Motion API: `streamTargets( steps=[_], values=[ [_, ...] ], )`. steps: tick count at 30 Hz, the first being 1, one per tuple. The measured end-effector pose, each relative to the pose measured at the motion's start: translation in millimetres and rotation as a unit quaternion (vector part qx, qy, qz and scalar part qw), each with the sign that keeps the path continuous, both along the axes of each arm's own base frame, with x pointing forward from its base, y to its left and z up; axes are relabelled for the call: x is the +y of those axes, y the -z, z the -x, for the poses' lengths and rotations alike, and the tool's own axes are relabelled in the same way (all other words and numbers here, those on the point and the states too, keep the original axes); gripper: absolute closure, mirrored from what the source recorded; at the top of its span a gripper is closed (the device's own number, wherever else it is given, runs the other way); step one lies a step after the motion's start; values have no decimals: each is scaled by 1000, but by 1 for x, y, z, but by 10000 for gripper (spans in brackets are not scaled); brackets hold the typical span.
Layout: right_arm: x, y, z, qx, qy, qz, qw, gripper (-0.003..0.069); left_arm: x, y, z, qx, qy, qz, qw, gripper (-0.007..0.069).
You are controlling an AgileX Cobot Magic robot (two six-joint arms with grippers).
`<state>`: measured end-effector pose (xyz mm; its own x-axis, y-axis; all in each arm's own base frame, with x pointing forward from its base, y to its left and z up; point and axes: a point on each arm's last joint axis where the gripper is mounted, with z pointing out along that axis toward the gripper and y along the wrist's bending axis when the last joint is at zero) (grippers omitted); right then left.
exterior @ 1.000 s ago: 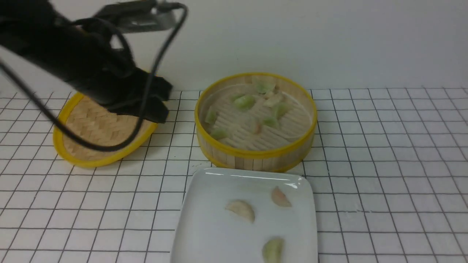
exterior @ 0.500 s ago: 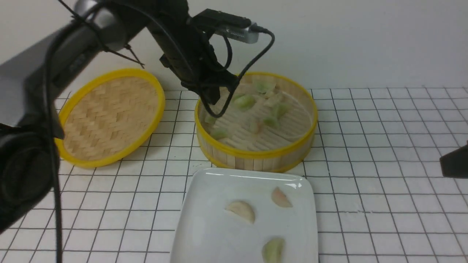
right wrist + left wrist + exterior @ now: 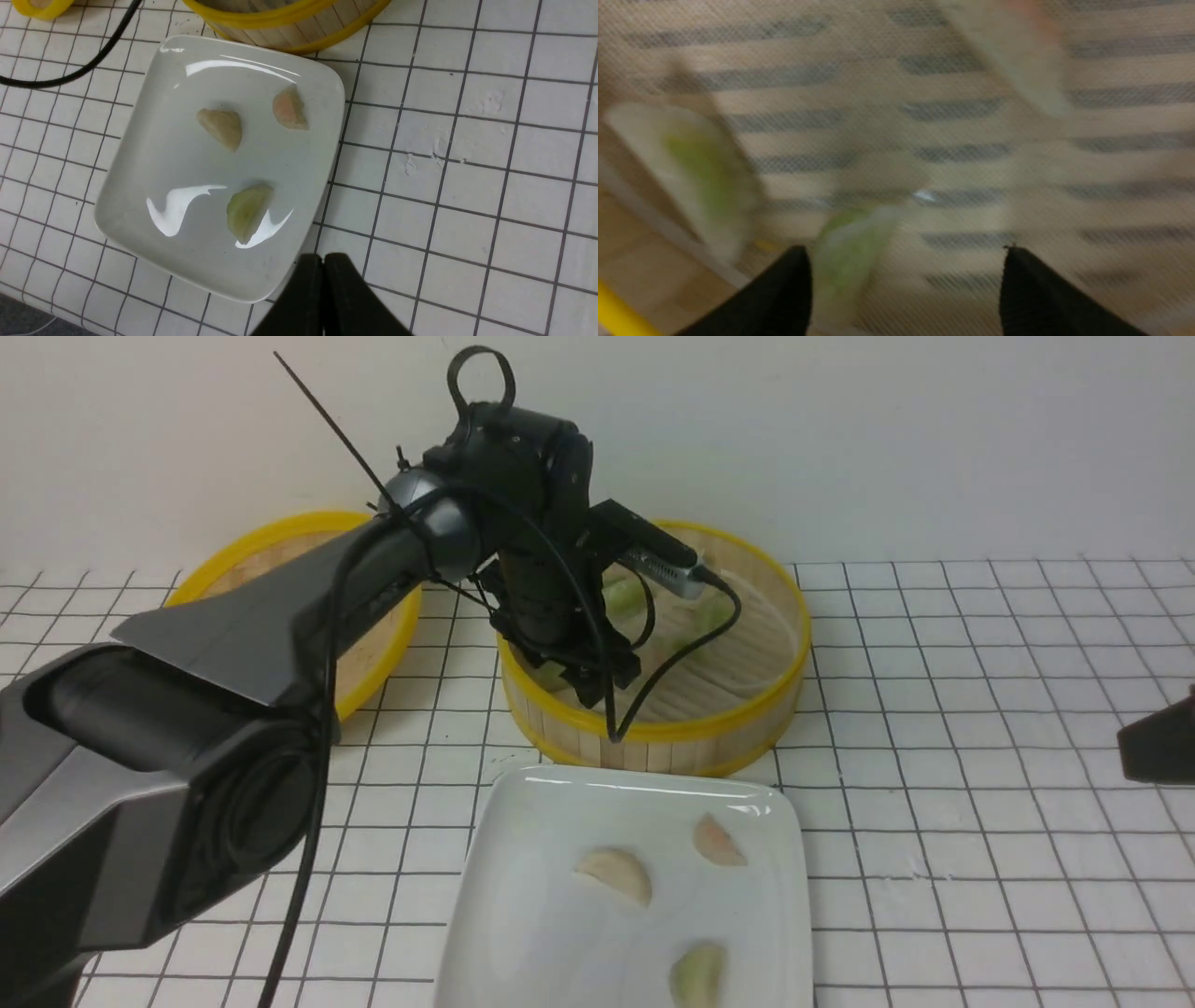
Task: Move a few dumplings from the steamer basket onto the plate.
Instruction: Use the left arm to grab a dumpling from the steamer
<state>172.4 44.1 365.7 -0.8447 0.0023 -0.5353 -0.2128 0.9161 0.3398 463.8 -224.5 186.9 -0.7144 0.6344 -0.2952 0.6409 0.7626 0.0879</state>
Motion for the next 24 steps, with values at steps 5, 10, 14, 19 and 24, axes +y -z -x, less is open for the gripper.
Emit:
streamTargets(
  steps=[5,10,14,19,24],
  values=[
    [0,0,0,0,0,-1,1000,670,-2,15,-5,-7,0,3,1000,51],
    [0,0,0,0,-1,-1,1000,670,-3,17,-5,0,-1,6,1000,143],
    [0,0,0,-1,-1,-1,1000,670,-5,17,-4,0,-3,3,1000,328],
    [0,0,0,-2,-4,1,1000,670,-2,1,-2,13,-18,-6,1000,466],
    [0,-1,-1,-7,-3,1,1000,669,-4,-71,8,-29,-47,64,996,463]
  ],
)
